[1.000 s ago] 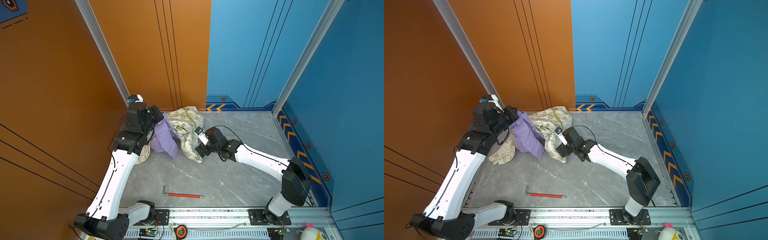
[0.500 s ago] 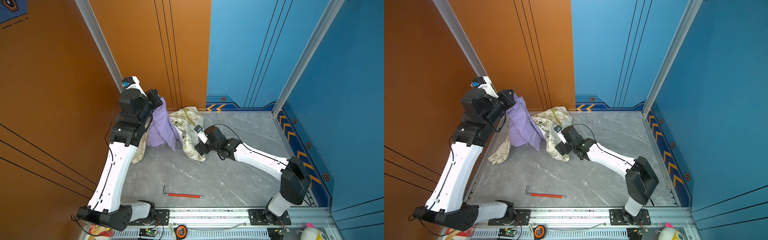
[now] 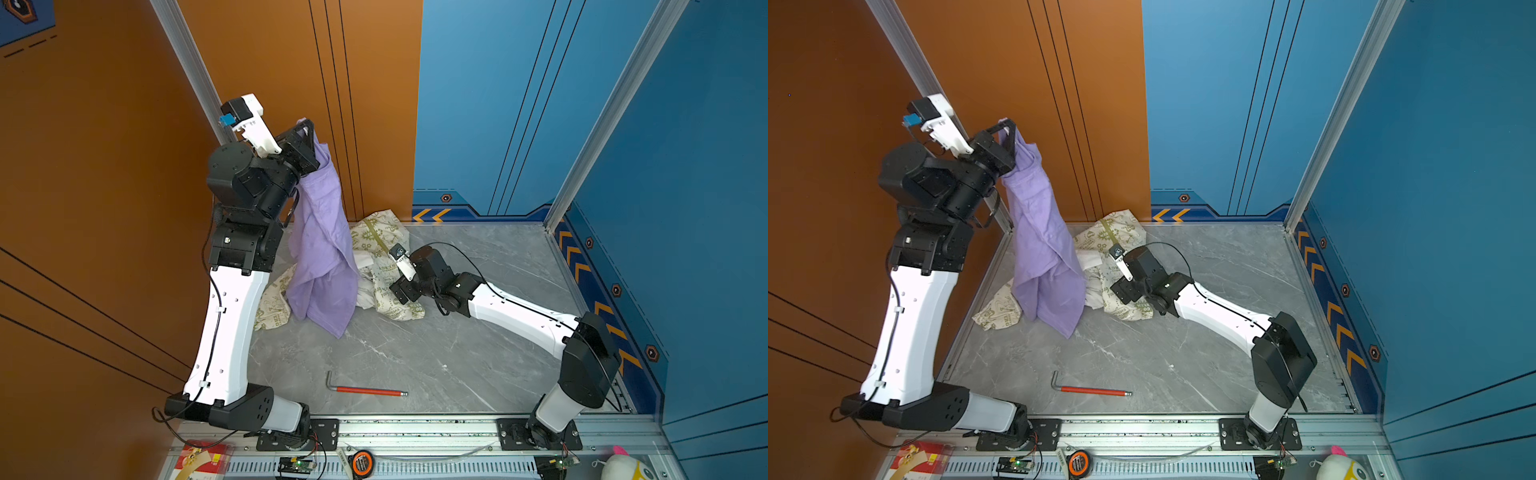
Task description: Pick out a specific cloth from the pile
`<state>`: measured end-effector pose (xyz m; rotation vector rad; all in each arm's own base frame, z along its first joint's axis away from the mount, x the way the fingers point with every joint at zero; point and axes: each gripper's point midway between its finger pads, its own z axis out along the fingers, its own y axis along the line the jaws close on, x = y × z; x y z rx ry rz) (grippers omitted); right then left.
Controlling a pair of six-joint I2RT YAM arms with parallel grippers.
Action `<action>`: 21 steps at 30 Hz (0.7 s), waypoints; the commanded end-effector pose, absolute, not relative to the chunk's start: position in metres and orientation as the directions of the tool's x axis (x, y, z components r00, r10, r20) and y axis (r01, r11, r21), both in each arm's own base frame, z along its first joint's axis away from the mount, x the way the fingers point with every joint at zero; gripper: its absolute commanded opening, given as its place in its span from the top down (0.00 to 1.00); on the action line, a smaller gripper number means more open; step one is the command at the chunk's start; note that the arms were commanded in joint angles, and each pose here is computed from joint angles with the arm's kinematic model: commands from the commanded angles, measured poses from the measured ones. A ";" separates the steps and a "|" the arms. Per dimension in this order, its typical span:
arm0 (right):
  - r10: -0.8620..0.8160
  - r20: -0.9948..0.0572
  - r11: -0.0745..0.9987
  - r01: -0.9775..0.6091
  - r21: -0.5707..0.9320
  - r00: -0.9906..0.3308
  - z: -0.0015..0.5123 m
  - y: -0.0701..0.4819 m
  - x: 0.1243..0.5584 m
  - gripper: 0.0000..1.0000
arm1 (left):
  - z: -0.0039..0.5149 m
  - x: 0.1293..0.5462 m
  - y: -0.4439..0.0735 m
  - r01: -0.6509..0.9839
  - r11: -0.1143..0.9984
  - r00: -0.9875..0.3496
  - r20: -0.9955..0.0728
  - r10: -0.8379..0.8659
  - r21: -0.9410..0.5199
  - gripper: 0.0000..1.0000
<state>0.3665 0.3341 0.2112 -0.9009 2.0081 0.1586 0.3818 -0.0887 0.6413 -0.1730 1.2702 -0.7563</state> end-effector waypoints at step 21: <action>-0.266 -0.916 0.963 -0.032 -0.269 -0.299 0.299 0.183 0.417 0.00 | 0.351 0.466 -0.262 0.191 0.669 -0.696 -0.580 -0.423 -0.718 0.89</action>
